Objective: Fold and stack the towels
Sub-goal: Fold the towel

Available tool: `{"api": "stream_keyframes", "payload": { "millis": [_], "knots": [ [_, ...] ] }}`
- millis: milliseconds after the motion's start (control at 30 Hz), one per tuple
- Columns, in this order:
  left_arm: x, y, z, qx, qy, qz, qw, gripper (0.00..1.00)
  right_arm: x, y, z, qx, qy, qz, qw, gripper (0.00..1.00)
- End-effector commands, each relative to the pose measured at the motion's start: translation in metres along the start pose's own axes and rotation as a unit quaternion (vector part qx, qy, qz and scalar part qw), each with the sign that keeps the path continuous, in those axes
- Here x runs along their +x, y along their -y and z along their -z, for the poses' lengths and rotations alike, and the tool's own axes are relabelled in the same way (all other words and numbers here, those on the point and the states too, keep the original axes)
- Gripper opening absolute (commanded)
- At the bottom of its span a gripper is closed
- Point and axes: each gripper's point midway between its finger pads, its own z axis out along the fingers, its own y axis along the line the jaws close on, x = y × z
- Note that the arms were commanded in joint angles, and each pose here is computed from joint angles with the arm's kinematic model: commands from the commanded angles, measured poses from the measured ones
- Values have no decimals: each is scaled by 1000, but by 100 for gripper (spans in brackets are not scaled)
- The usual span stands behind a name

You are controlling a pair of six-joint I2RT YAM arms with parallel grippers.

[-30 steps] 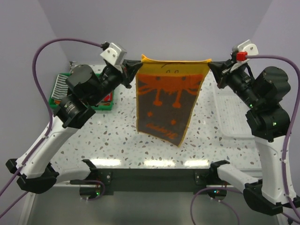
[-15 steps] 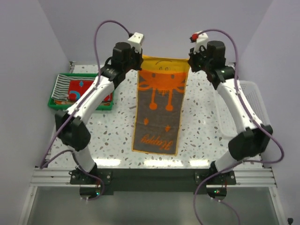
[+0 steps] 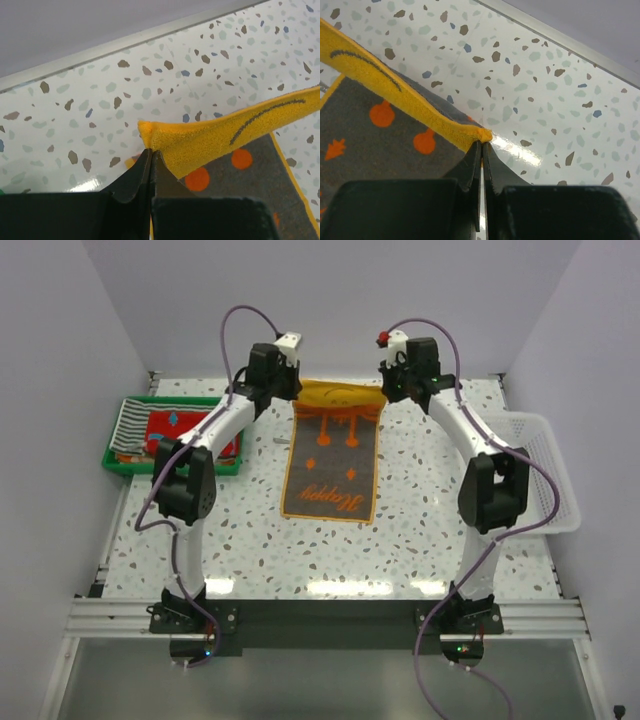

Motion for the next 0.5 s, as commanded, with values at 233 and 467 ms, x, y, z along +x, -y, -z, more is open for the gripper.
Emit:
{"api": "stream_keyframes", "payload": {
  "millis": [233, 467],
  "knots": [
    [35, 16, 59, 43, -34, 27, 998, 0, 61, -44, 56, -87, -96, -61, 990, 0],
    [92, 20, 97, 40, -114, 46, 992, 0, 108, -84, 78, -133, -185, -118, 967, 0]
  ]
}}
